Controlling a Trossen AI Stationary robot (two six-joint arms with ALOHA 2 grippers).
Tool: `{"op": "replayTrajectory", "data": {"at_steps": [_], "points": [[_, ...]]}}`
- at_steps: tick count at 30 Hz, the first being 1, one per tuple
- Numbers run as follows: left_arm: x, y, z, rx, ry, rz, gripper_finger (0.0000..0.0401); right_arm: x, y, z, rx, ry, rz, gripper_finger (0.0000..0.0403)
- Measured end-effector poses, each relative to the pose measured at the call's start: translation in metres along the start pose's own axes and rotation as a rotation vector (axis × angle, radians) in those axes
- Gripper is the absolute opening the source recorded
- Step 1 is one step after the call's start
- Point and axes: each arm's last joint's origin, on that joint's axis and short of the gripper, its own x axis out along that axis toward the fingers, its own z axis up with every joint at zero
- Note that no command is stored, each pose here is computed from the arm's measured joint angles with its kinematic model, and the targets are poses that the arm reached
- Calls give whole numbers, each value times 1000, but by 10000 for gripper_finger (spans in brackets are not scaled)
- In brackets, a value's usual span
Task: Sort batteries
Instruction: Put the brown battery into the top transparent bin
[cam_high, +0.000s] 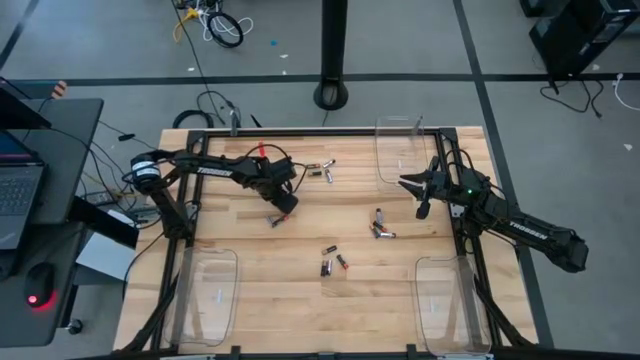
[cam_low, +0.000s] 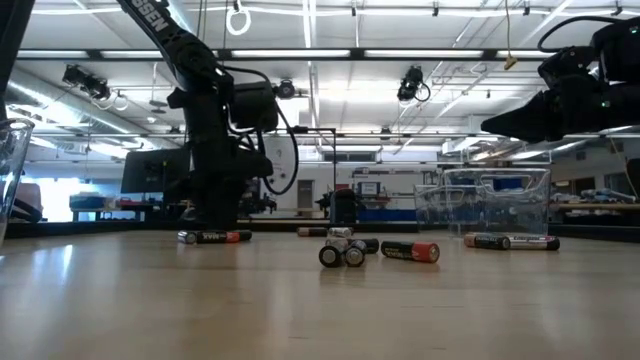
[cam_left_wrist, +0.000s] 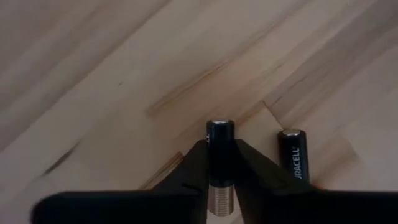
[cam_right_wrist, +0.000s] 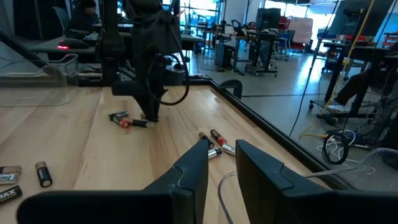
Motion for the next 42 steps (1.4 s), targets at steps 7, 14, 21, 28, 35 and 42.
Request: {"op": "replayTrajectory", "data": {"at_steps": [7, 14, 21, 28, 35, 42], "points": [[-12, -7, 7, 144, -87, 34, 44, 0, 0, 0, 0, 0, 0, 92], [-48, -17, 25, 212, -372, -38, 44, 0, 0, 1, -1, -7, 0, 92], [-84, -35, 51, 381, -764, -260, 44, 0, 0, 1, -2, -8, -1, 92], [-103, -55, 71, 525, -1093, -630, 44, 0, 0, 2, -5, -21, -2, 92], [-84, -64, 77, 492, -1132, -765, 44, -1, -1, 13, 27, -131, -12, 92], [-77, -73, 75, 513, -1152, -806, 44, -3, -2, 23, 186, -236, -3, 92]]}}
